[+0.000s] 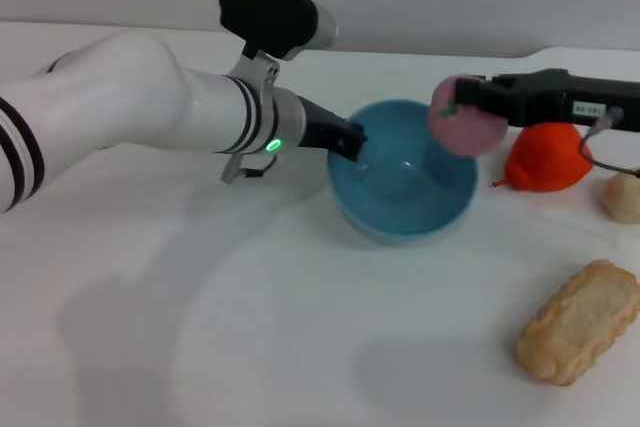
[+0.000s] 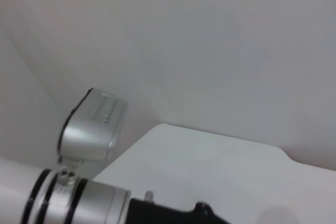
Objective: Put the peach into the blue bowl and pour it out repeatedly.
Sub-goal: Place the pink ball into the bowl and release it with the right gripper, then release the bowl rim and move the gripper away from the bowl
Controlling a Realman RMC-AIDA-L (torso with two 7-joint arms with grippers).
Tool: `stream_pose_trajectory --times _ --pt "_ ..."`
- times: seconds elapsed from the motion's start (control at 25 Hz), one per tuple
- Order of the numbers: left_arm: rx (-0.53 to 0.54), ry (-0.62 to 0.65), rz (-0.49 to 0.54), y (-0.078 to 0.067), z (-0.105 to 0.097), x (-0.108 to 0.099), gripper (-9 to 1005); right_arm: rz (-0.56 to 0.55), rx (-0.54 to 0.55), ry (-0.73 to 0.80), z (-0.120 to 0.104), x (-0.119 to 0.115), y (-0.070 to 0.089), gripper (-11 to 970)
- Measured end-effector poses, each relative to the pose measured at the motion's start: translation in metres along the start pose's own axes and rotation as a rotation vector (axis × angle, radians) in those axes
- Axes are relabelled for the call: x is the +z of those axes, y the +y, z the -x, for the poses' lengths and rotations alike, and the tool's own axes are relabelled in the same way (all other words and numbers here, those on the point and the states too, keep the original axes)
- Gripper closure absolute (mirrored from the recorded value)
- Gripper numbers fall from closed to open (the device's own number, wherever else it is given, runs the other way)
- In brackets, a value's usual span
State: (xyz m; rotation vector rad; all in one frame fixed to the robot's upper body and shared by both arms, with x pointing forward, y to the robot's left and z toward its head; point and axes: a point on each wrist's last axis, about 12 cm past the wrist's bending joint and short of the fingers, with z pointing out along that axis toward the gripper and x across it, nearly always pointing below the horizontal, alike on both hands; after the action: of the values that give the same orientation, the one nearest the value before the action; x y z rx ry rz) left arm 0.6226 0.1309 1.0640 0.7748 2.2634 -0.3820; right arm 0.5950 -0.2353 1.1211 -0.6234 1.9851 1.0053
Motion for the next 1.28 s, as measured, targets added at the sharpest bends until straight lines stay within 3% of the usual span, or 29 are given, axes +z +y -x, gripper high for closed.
stream_pose_trajectory --times 0.28,0.52,0.72,0.8,0.96,1.28 --pt "0.069 0.01 -0.051 -0.022 0.004 0.003 996 -0.007 -0.019 0.029 -0.004 0.022 -0.003 908" --pt "0.073 0.004 -0.051 -0.024 0.004 0.003 996 -0.029 -0.015 0.037 -0.01 0.028 -0.006 882" --pt "0.069 -0.002 -0.043 -0.023 0.003 0.003 997 -0.031 -0.028 0.036 -0.013 0.026 -0.006 669" --pt "0.068 -0.002 -0.042 -0.022 0.003 0.003 997 -0.039 -0.02 0.031 -0.015 0.024 -0.008 630" --pt "0.068 -0.001 -0.038 -0.021 0.002 0.003 997 -0.111 0.013 0.004 -0.028 0.013 -0.018 553" --pt "0.108 -0.02 -0.033 -0.02 0.016 0.002 998 -0.254 -0.039 -0.207 -0.085 -0.04 -0.028 552"
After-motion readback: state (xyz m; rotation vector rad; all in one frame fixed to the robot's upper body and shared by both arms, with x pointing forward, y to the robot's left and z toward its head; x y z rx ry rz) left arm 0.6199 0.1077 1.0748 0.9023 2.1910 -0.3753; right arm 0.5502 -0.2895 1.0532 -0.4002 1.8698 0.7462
